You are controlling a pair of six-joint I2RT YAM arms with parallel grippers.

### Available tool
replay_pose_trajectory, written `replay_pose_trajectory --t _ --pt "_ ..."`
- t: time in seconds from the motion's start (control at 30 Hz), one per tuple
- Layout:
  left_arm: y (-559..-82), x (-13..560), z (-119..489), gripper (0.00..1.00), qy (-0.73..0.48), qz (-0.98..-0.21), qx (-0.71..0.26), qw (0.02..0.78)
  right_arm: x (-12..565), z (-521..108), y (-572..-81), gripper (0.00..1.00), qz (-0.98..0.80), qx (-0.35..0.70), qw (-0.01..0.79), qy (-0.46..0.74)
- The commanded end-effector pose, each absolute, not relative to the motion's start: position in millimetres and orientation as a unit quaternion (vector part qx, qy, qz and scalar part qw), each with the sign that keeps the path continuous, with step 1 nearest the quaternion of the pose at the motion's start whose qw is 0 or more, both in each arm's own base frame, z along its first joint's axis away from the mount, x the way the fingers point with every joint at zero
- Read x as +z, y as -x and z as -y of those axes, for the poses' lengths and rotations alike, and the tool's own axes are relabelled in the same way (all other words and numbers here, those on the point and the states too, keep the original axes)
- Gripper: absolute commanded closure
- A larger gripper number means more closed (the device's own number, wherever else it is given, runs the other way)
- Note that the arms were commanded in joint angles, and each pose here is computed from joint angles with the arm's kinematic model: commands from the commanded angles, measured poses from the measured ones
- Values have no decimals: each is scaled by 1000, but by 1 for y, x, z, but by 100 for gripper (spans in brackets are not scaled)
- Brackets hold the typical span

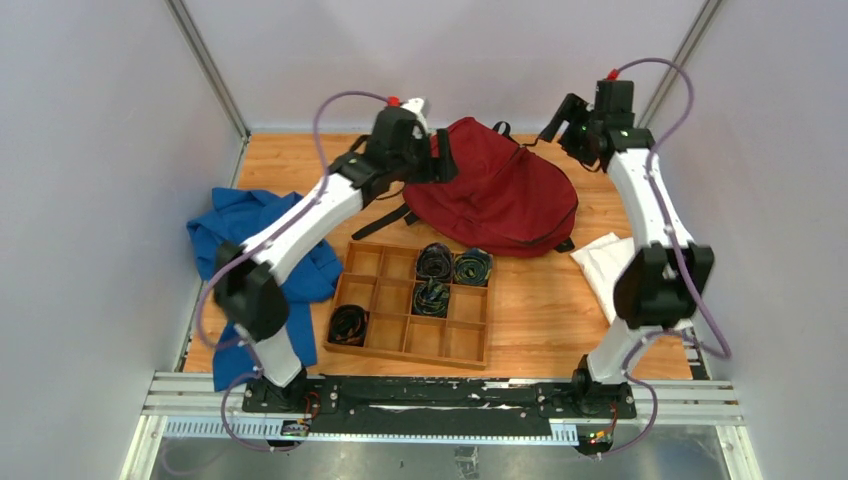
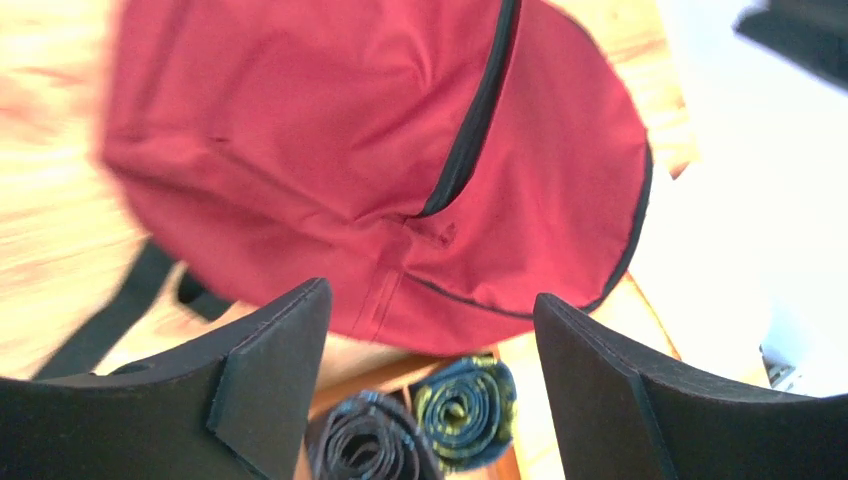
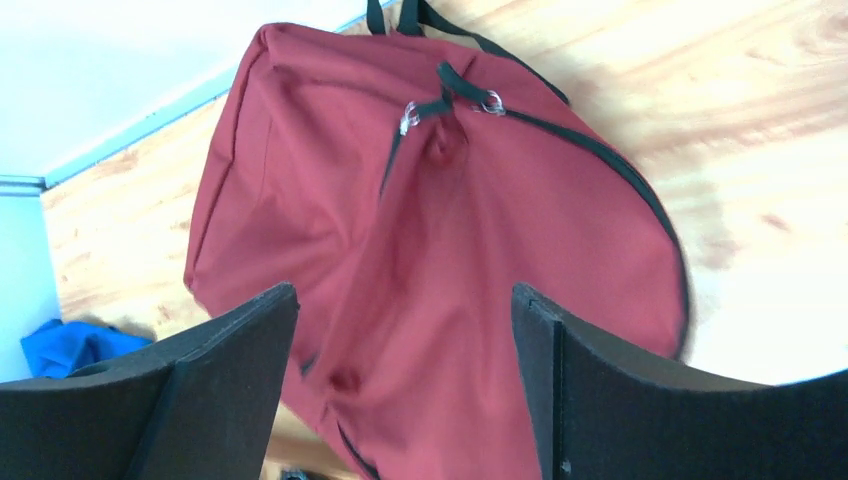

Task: Pack the student bag
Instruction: Adjust the student bag at the center of the board, then reset both arms

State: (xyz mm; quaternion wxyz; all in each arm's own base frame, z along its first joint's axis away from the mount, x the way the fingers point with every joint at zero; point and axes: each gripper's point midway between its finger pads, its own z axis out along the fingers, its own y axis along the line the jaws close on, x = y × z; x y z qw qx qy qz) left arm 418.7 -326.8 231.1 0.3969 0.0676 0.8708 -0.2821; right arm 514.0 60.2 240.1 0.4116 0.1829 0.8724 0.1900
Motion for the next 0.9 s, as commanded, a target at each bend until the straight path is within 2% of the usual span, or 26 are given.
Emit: replay_pose_trajectory --t 0.0,0.1,0.13,0.2,0.43,0.6,0.87 --pt "-388 298 254 19 -54 -841 -202 500 259 -43 -438 17 -873 103 448 -162" --pt "-353 286 212 19 -54 -844 -157 510 249 -37 -387 17 -874 57 454 -163" --pt "-342 281 199 16 -49 -846 -145 511 242 -37 -371 16 -876 53 450 -165" --pt "-319 270 177 14 -40 -851 -128 507 229 -43 -341 16 -880 59 442 -164" --pt "-253 225 128 15 -6 -870 -115 479 177 -49 -265 16 -909 36 394 -133" --pt "-229 220 108 15 13 -860 -121 495 172 -38 -242 16 -914 17 382 -137" --pt "-217 223 96 15 45 -849 -132 509 185 -32 -246 16 -898 10 416 -141"
